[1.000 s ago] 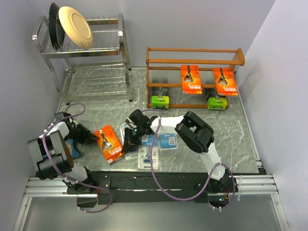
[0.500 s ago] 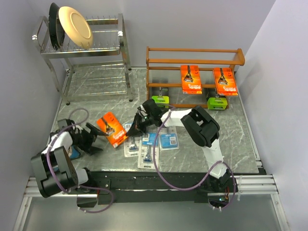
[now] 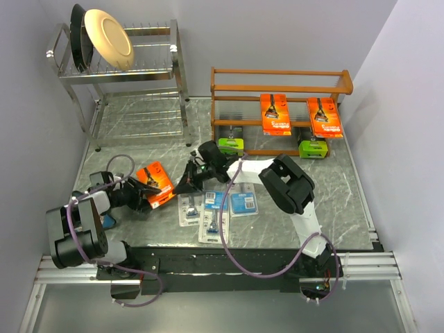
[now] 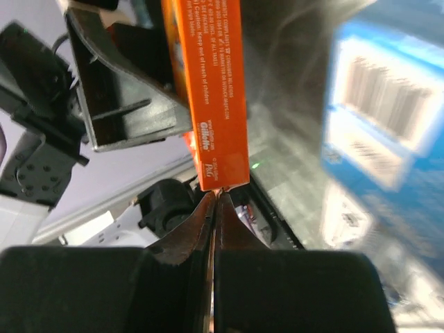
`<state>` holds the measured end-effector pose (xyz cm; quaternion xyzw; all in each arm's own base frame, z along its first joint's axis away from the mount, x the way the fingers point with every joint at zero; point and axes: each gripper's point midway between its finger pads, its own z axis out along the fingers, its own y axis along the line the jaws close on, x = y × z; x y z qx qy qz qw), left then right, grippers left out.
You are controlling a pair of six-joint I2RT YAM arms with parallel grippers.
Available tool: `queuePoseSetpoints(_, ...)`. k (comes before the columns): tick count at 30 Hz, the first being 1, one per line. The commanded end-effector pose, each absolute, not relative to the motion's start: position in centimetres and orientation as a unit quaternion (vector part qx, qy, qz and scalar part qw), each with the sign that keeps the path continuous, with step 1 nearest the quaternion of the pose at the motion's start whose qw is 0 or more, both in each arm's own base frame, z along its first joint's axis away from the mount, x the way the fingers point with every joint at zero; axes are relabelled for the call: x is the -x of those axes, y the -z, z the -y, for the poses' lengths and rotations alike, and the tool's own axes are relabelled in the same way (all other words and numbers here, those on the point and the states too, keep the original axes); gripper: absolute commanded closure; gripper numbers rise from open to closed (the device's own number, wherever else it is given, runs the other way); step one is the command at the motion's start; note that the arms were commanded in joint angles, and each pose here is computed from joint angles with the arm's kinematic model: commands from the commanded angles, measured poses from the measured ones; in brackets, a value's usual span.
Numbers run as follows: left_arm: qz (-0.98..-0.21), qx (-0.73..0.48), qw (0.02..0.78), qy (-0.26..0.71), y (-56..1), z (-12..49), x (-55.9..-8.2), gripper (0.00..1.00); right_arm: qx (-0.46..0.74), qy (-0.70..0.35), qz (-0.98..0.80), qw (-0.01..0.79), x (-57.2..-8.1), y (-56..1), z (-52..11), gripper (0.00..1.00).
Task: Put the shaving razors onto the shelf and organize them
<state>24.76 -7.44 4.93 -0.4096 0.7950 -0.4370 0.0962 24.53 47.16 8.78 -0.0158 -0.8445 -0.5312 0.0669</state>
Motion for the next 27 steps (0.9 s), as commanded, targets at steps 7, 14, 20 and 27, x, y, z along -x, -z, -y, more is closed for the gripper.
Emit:
queuePoseSetpoints(7, -0.775, 0.345, 0.137, 0.512, -7.9, 8.4, -26.5, 0.83, 0.001, 0.548, 0.835, 0.060, -24.9, -10.4, -47.9, 0.46)
queuePoseSetpoints(14, -0.756, 0.311, 0.150, 0.556, -8.9, 9.2, -25.9, 0.85, -0.004, 0.569, 0.821, 0.056, -25.1, -11.3, -48.2, 0.35)
queuePoseSetpoints(20, -0.749, 0.297, 0.151, 0.573, -9.7, 9.4, -25.9, 0.87, -0.004, 0.569, 0.820, 0.054, -25.6, -11.3, -48.2, 0.37)
queuePoseSetpoints(27, -0.764, 0.203, 0.162, 0.591, -11.6, 10.1, -25.3, 0.86, -0.102, 0.576, 0.811, -0.023, -28.4, -16.0, -41.5, 0.37)
